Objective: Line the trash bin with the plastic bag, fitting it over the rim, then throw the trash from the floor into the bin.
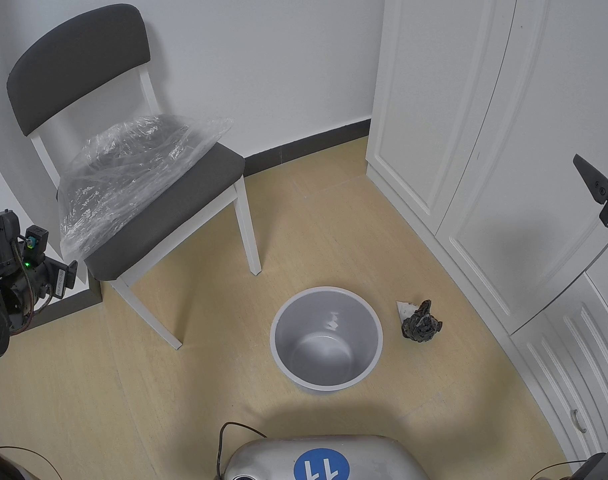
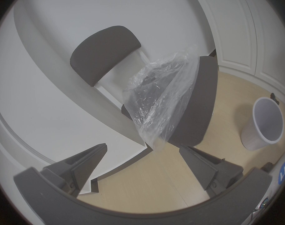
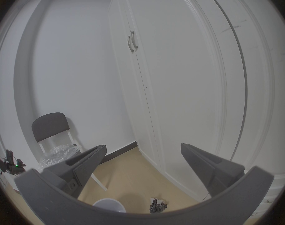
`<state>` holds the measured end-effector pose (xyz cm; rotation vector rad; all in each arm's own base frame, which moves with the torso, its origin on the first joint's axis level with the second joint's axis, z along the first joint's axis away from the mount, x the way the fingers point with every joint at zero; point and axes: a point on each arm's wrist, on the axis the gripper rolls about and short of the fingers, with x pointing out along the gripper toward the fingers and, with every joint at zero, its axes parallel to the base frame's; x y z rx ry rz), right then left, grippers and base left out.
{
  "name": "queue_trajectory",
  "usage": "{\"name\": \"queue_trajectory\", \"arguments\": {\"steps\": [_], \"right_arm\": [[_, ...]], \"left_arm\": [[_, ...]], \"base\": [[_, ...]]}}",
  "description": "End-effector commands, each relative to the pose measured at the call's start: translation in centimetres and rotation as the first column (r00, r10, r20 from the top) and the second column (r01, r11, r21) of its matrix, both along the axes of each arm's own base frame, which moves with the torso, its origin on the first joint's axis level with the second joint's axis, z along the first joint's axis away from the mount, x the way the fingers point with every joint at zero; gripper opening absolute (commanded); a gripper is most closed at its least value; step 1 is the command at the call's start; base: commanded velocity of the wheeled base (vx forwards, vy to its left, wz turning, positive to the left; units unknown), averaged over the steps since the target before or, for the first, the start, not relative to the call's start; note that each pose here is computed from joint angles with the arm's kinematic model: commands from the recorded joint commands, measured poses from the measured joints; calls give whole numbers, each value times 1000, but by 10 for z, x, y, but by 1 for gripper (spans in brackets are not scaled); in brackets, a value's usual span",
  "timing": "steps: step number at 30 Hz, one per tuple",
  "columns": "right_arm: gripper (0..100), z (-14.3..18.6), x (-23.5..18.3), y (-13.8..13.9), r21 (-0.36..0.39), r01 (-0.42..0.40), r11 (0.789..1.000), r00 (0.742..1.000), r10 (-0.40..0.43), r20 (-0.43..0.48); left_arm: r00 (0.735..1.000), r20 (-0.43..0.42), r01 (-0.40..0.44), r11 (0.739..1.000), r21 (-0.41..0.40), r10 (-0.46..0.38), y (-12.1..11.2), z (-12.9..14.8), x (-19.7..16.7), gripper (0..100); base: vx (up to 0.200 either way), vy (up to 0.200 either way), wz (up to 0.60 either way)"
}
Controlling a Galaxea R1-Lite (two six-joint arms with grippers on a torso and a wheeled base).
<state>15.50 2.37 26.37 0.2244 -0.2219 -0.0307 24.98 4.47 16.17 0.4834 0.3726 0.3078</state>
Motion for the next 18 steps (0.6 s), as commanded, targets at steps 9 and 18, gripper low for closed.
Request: {"name": "queue_trajectory", "arguments": {"steps": [9,18], "right_arm": [[100,3,-2,-5,1,19,1000,1000,-19,15],[100,7,-4,-6,7,26,1000,999,-26,35]], "left_arm": [[998,-39,-42,999,31,43,24,-15,54,100],[999,-3,-40,999,31,40,29,-18,85,100]], "base": [[0,0,0],[0,0,0]]}}
